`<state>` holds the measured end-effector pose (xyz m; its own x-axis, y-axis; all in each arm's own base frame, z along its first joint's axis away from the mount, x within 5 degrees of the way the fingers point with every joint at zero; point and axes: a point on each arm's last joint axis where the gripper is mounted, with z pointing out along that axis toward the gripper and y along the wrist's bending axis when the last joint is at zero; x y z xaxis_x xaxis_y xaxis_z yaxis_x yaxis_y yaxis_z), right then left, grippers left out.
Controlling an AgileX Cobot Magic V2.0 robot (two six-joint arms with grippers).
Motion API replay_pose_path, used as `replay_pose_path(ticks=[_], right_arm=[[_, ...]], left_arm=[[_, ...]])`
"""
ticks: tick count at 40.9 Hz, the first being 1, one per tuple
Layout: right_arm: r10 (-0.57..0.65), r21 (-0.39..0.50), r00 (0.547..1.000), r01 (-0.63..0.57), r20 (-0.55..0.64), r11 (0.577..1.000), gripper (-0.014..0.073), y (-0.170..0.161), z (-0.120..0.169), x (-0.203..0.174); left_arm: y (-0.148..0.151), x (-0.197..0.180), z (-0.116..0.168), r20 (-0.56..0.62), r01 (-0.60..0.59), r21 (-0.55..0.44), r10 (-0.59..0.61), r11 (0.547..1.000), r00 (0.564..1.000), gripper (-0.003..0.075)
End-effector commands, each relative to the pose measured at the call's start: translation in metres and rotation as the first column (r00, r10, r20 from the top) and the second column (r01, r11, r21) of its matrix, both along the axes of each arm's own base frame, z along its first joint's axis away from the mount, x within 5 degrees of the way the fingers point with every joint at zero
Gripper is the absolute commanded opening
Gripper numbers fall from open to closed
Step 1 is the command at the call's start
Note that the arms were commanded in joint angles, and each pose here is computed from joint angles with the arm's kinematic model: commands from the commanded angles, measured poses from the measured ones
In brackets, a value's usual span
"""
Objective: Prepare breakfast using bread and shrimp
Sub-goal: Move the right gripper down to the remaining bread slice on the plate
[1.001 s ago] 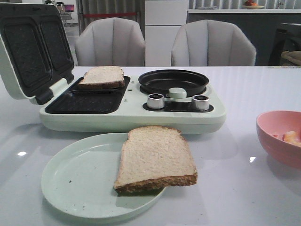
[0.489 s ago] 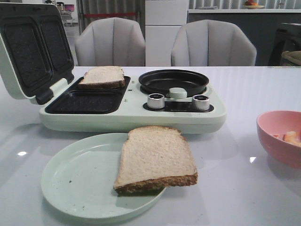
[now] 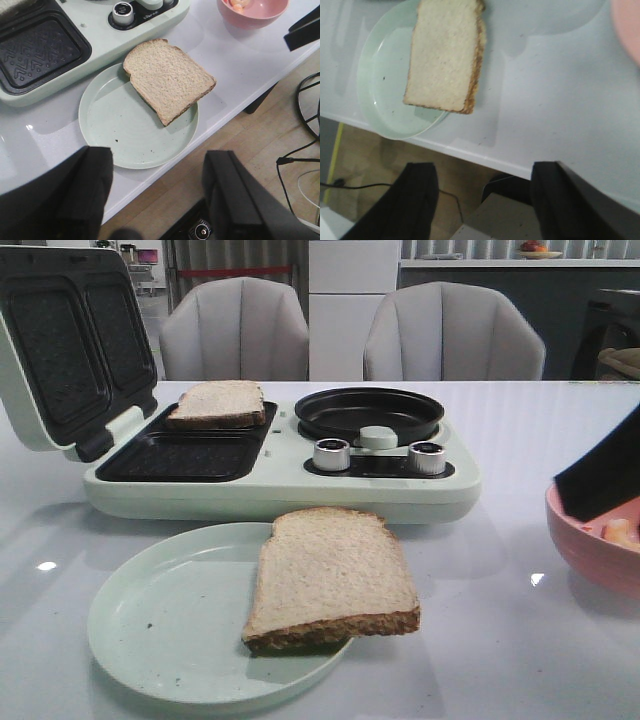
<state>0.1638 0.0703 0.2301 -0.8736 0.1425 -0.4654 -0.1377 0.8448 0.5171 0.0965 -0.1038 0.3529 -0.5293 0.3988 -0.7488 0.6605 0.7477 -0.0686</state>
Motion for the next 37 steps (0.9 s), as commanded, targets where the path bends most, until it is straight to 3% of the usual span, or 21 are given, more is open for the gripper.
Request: replay_pose_path(ticks=[1,10,33,37], right_arm=[[0.012,0.072,1.000,-0.012,0.001,0.997,0.0518,0.015,0.000,0.016],[0.095,0.109,0.994,-0.090,-0.045,0.990,0.0518,0.044,-0.017,0.046],[0.122,0.128,0.972,-0.097,-0.201,0.987,0.0514,0.072,-0.059,0.118],[0.124,0.127,0.969,-0.098,-0.213,0.987,0.0469,0.074,-0.064,0.123]], left_arm=[[-0.005,0.003,0.012,0.060,0.017,-0.069,-0.012,0.998,0.998,0.0456],[-0.011,0.007,0.007,0.040,0.015,-0.046,-0.014,0.999,0.999,0.0456],[-0.014,0.010,0.005,0.030,0.015,-0.035,-0.014,0.999,0.999,0.0456],[-0.014,0.010,0.005,0.030,0.015,-0.035,-0.014,0.999,0.999,0.0456]])
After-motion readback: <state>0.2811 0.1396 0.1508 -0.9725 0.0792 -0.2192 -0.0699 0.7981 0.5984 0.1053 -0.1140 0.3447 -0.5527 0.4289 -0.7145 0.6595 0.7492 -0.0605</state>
